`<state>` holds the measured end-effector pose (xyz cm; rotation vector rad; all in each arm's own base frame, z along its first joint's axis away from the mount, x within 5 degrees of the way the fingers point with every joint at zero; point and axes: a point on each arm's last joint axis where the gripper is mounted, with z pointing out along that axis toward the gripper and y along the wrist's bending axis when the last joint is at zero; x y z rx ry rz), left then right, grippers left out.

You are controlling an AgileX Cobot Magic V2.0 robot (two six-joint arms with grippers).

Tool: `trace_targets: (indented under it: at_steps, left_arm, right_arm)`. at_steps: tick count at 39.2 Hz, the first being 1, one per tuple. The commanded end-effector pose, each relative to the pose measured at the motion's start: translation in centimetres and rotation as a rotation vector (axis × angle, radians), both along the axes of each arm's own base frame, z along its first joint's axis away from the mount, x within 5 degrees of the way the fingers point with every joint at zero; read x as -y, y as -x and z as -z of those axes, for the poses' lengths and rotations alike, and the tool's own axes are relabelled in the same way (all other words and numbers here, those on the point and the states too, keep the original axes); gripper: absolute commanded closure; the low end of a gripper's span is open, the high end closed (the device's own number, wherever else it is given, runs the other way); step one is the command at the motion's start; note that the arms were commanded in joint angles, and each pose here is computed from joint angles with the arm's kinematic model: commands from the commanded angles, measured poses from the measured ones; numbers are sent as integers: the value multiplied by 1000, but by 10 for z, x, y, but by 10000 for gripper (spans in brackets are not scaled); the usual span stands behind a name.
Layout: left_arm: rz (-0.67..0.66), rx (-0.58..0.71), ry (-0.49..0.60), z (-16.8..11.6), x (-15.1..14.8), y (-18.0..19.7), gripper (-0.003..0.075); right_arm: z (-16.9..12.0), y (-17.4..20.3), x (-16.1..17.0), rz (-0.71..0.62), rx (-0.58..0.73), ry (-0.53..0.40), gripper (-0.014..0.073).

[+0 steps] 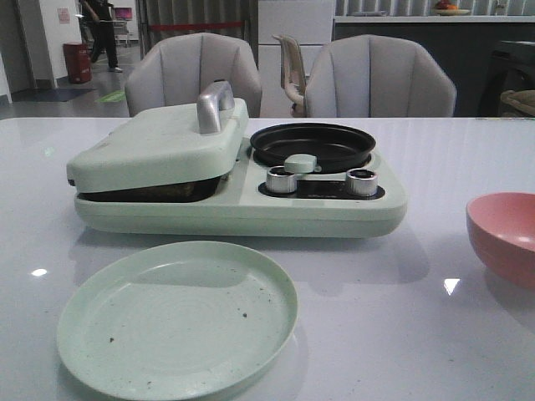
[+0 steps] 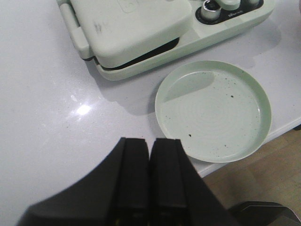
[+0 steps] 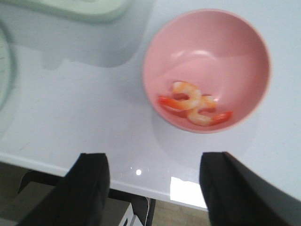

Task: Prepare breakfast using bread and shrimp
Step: 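Grasp the pink bowl rim with the right gripper and lift it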

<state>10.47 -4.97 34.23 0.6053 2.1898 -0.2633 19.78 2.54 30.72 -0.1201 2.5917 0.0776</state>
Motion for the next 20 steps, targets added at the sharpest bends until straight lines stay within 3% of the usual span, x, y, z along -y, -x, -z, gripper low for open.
trace_targets:
  at_steps: [1,8,20]
  left_arm:
    - [8,83,60,-14,4,-2,619]
    - [8,83,60,-14,4,-2,619]
    - [8,83,60,-14,4,-2,619]
  right_arm:
    - [-4,-24,26,125,26,8,70]
    - [32,-71,66,271,-52,9,70]
    - [88,-120,76,274,-62,22,70]
